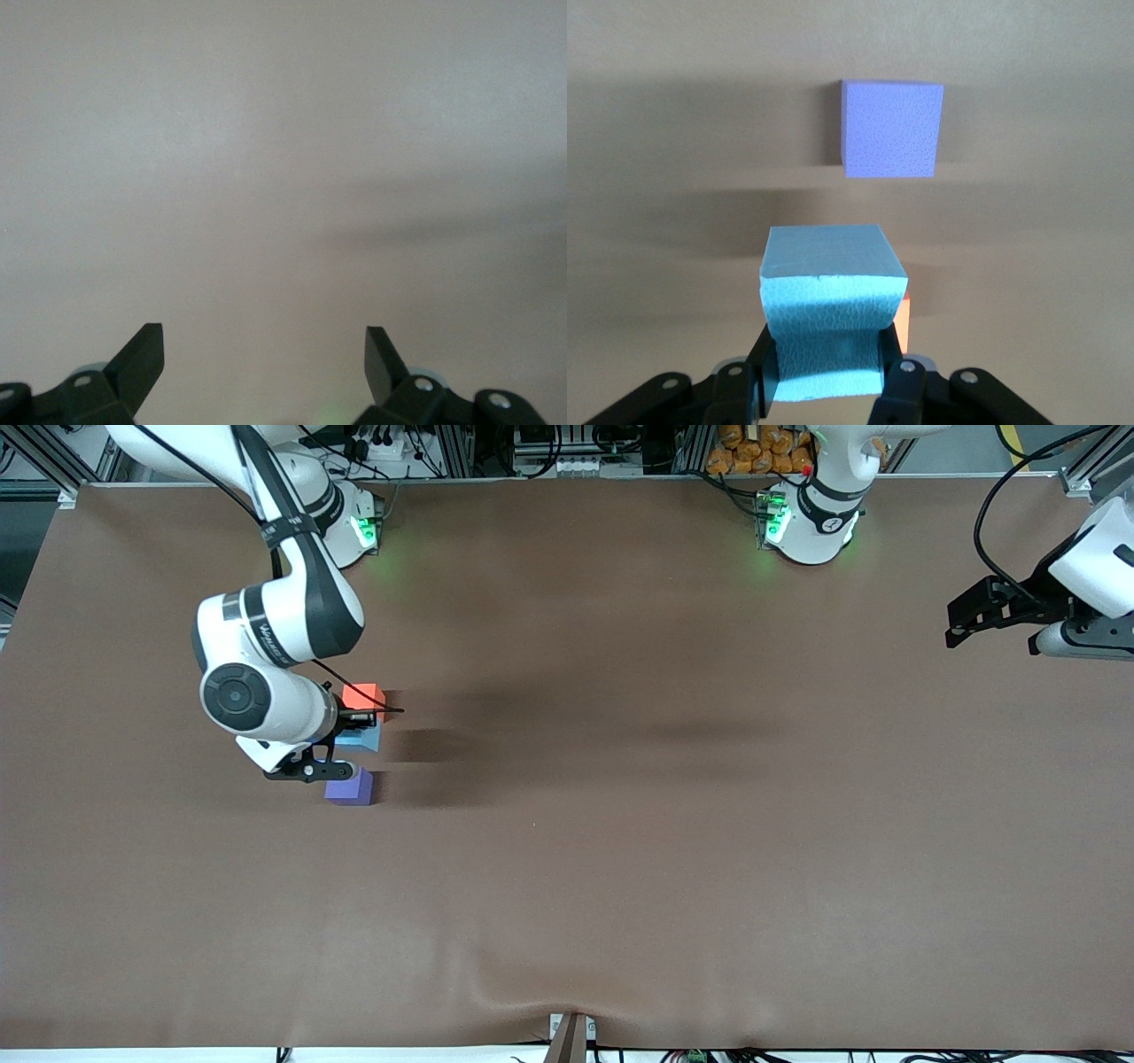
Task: Place blue block between orange and purple blocks
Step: 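Carry the blue block with the right gripper toward the orange block, then lower the blue block between orange and purple blocks, open the right gripper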
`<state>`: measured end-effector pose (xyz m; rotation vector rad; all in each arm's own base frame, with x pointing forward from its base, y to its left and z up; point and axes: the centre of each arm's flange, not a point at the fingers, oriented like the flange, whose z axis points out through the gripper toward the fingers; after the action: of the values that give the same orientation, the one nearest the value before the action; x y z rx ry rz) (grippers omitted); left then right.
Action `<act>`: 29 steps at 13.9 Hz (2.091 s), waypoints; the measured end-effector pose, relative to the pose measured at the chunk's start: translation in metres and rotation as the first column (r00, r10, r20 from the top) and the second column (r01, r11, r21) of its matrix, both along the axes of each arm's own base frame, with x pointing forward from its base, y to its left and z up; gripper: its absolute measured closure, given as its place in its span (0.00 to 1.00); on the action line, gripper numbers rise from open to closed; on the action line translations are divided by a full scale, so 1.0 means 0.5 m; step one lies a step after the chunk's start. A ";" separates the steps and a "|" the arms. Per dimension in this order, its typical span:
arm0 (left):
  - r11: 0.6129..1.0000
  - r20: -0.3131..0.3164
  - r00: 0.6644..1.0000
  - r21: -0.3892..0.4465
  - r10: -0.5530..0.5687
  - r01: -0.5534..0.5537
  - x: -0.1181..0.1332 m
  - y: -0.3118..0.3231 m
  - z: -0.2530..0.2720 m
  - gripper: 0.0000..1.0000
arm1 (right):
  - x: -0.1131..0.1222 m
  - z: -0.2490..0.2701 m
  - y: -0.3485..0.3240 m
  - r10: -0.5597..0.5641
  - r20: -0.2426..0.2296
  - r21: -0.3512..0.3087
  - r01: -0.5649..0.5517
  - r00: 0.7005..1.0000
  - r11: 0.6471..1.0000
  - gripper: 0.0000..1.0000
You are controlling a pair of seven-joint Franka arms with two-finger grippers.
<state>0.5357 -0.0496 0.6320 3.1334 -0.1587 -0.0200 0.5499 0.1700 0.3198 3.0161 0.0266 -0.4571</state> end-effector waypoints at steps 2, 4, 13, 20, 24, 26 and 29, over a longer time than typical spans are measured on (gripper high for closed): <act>1.000 -0.015 1.000 0.000 0.001 -0.001 0.009 0.001 -0.016 0.00 | -0.021 -0.038 -0.004 0.007 -0.007 -0.008 -0.007 1.000 1.000 0.52; 1.000 -0.026 1.000 0.000 0.008 -0.008 0.018 0.009 -0.029 0.00 | -0.036 -0.070 -0.017 0.009 -0.008 -0.017 -0.010 1.000 1.000 0.52; 1.000 -0.025 1.000 0.000 0.012 -0.012 0.021 0.013 -0.028 0.00 | -0.039 -0.109 -0.066 0.044 0.031 -0.006 -0.044 0.999 0.999 0.52; 1.000 -0.029 1.000 0.000 0.012 -0.012 0.023 0.013 -0.033 0.00 | -0.056 -0.147 -0.075 0.052 0.077 0.010 -0.053 0.996 0.999 0.52; 1.000 -0.029 0.999 0.000 0.014 -0.014 0.023 0.015 -0.033 0.00 | -0.077 -0.184 -0.080 0.054 0.090 0.013 -0.055 0.995 0.998 0.52; 1.000 -0.028 0.999 0.000 0.015 -0.015 0.023 0.016 -0.033 0.00 | -0.080 -0.191 -0.081 0.054 0.087 0.013 -0.055 0.995 0.998 0.52; 1.000 -0.028 0.999 0.000 0.015 -0.015 0.023 0.016 -0.033 0.00 | -0.082 -0.198 -0.081 0.054 0.086 0.012 -0.055 0.995 0.998 0.52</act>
<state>0.5473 -0.0417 0.6158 3.1324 -0.1351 -0.0643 0.5091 0.1295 0.2211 3.0372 0.1063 -0.3235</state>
